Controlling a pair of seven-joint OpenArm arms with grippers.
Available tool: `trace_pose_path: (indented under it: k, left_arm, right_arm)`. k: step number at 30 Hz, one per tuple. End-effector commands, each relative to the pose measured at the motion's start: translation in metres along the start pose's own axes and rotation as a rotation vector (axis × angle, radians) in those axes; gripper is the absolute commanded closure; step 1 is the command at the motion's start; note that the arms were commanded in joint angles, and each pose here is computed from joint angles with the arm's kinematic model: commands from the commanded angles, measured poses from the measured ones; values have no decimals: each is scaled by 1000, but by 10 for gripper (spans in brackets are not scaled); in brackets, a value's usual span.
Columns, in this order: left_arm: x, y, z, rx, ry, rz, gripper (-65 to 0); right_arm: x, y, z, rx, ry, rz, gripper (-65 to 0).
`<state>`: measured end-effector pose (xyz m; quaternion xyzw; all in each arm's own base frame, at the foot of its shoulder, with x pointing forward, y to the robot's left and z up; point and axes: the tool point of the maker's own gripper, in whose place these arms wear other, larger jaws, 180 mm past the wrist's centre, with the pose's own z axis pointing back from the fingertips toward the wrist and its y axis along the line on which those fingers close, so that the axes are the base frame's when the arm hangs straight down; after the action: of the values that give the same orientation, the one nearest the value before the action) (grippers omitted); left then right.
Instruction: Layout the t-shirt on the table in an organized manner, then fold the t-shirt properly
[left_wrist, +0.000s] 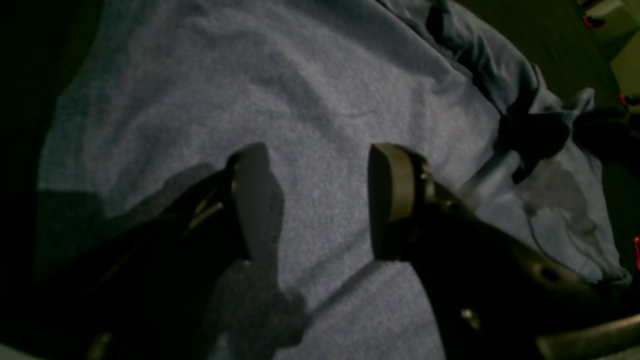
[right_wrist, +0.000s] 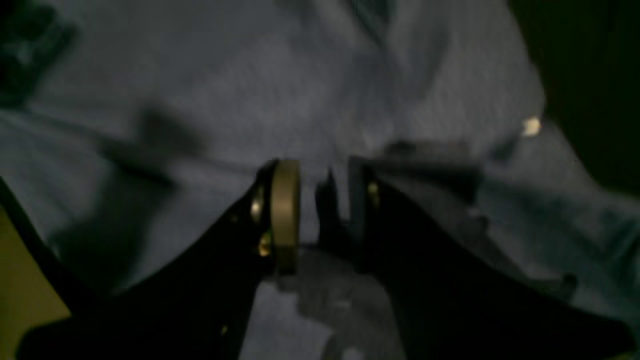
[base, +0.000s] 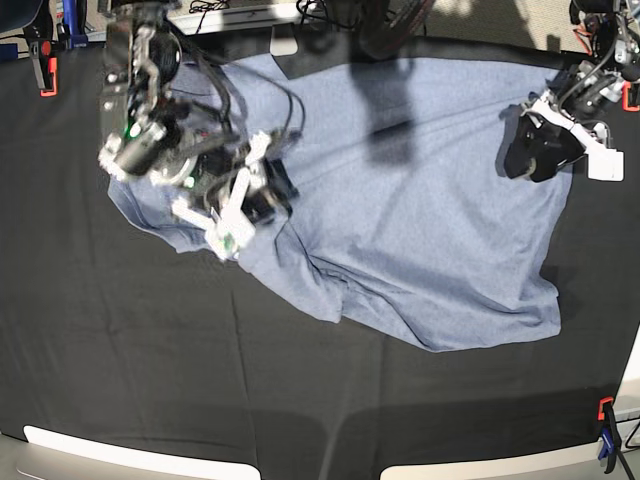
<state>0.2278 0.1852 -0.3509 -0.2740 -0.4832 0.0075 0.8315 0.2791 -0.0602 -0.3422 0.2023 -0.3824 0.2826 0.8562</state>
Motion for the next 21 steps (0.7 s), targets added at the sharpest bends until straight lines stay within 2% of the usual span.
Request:
trace_pose_path:
  k: [1, 4, 7, 10, 13, 16, 21]
  left_arm:
    - [14, -3, 2, -16, -47, -17, -290]
    - [14, -3, 2, -16, -46, -17, -290]
    - [14, -3, 2, -16, -46, -17, -290]
    - [14, -3, 2, -16, -46, -17, -290]
    - [14, -3, 2, -16, -46, -16, -290]
    - [14, -3, 2, -16, -46, -17, -290]
    - [14, -2, 2, -16, -46, -17, -290]
  right_arm:
    - [26, -2, 5, 6, -84, 24, -163]
    - [47, -12, 6, -15, -121, 56, -163]
    - [65, -31, 9, -89, -138, 77, -166]
    - [72, -58, 11, -185, -127, 78, -244]
    - [69, -83, 6, -228, -107, 8, -281]
    - [62, -98, -6, -203, -73, -80, -280]
    - [48, -115, -25, -174, 74, -205, -280]
